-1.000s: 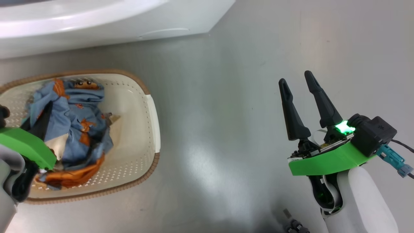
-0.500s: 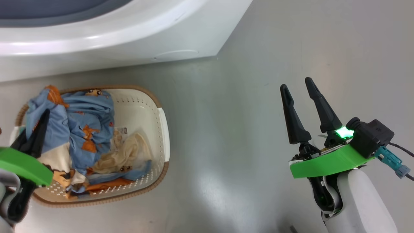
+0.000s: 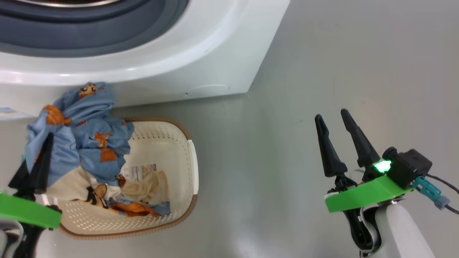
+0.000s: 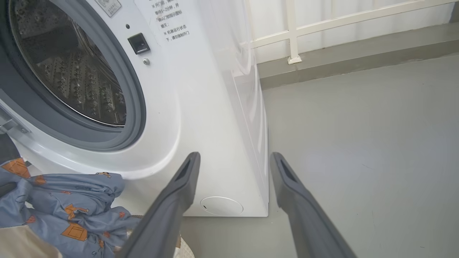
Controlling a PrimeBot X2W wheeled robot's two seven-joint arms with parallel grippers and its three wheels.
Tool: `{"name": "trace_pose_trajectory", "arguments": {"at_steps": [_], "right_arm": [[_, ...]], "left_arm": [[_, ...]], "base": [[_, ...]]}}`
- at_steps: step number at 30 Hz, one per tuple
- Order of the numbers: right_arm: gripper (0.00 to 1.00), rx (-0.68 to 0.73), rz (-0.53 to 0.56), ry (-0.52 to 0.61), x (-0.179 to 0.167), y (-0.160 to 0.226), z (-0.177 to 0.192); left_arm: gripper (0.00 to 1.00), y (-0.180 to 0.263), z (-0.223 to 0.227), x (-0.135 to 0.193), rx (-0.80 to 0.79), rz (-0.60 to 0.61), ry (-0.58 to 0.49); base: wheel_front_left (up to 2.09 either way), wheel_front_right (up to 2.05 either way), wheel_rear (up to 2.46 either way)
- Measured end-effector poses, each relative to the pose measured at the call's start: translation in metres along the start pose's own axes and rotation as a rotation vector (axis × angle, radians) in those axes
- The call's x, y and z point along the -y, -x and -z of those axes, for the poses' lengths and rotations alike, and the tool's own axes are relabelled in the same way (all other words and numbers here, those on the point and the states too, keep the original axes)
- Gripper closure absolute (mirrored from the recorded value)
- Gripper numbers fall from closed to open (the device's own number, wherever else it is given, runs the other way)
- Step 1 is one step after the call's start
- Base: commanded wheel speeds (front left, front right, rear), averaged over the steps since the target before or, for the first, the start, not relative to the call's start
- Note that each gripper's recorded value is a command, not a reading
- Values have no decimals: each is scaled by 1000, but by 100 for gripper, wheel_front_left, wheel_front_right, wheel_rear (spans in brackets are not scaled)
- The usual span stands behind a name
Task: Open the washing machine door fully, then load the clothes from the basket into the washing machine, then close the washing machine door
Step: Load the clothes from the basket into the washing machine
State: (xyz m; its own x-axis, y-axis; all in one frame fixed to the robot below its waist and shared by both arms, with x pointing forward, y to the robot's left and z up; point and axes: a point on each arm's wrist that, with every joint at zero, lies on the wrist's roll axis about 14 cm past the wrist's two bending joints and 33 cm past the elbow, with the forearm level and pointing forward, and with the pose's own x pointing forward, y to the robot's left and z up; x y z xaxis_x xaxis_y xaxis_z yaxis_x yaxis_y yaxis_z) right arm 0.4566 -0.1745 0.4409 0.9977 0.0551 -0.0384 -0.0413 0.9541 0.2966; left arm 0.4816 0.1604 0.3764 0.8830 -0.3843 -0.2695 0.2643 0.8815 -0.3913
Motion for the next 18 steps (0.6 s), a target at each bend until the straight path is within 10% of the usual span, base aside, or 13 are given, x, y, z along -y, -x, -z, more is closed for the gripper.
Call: {"name": "trace_pose_trajectory", "arguments": {"at_steps": [18], "right_arm": [[0,70,1,10,-8,36,-36]], "left_arm": [[100,60,-66,54,251,40,-34]], "base": [[0,0,0]]}}
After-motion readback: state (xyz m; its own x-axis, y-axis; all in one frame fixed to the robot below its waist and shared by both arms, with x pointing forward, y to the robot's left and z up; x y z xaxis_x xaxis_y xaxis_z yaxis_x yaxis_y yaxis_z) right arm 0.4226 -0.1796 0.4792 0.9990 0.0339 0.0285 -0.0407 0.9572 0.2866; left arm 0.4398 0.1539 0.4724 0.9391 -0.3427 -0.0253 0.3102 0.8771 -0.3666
